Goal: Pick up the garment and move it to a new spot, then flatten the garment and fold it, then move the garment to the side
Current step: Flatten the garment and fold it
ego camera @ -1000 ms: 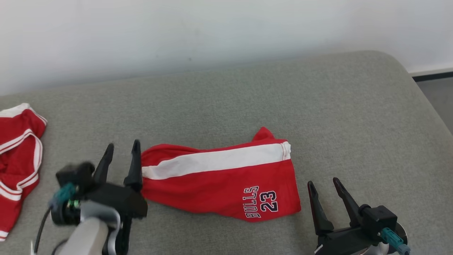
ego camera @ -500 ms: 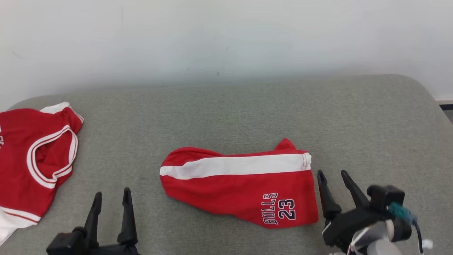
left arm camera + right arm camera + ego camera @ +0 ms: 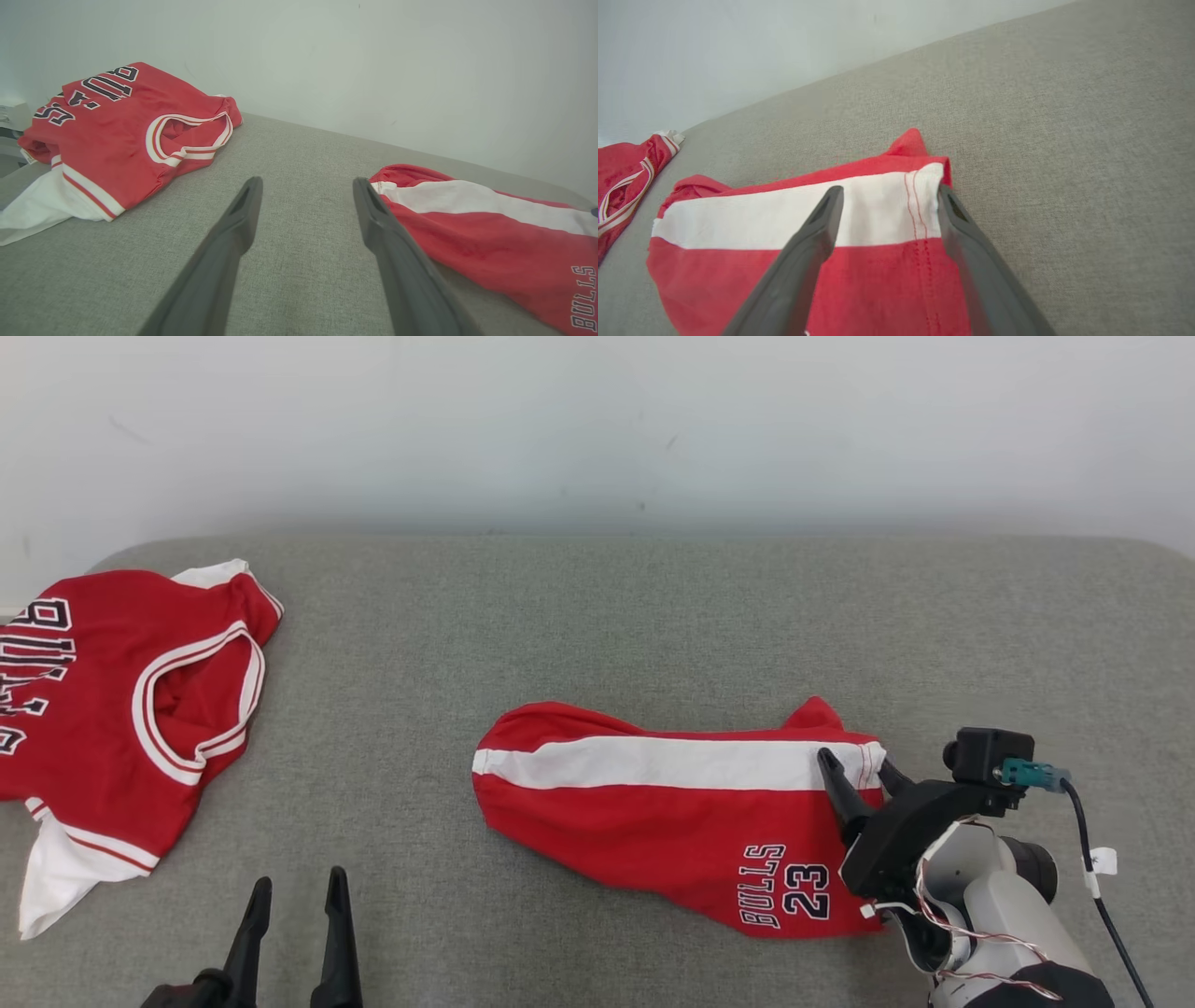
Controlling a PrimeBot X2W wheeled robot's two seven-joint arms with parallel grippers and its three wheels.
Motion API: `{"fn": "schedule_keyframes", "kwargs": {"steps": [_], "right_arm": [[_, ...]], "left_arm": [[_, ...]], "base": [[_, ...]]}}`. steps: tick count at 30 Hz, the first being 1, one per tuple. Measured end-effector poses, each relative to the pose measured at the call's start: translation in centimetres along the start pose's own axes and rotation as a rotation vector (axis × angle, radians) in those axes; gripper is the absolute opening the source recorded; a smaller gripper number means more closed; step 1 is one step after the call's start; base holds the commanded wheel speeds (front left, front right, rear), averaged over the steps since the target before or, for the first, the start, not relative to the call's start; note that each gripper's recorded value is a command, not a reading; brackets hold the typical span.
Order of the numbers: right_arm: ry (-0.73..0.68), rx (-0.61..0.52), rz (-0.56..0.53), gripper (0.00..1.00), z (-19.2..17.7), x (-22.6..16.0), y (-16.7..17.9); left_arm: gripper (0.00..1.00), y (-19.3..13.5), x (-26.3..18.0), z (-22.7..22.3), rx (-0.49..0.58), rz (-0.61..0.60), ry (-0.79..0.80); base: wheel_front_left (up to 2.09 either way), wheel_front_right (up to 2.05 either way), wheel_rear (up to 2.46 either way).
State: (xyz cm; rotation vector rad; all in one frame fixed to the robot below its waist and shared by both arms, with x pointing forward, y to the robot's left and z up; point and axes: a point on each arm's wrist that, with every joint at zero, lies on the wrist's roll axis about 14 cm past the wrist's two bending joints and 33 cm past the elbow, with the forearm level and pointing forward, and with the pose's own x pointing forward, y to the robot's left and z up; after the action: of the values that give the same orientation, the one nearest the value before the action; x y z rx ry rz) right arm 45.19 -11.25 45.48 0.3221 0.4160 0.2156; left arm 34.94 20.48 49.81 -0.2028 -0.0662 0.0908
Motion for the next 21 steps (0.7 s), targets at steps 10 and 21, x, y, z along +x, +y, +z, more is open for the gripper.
{"fn": "schedule_keyframes", "kwargs": {"steps": [10,21], "right_arm": [[-0.078,-0.045,0.023,0.0,0.2,-0.2,0.6],[-0.013,-0.059,-0.05,0.0,-3.7,-6.5,-1.9]], "left_arm": [[1.0,0.5,0.4,-0.4,0.01,0.009,0.012],[1.0,0.0,0.9,-0.3,0.002,-0.003,0.007]], "base": [[0.0,0.0,0.0],[0.0,0.0,0.0]]}}
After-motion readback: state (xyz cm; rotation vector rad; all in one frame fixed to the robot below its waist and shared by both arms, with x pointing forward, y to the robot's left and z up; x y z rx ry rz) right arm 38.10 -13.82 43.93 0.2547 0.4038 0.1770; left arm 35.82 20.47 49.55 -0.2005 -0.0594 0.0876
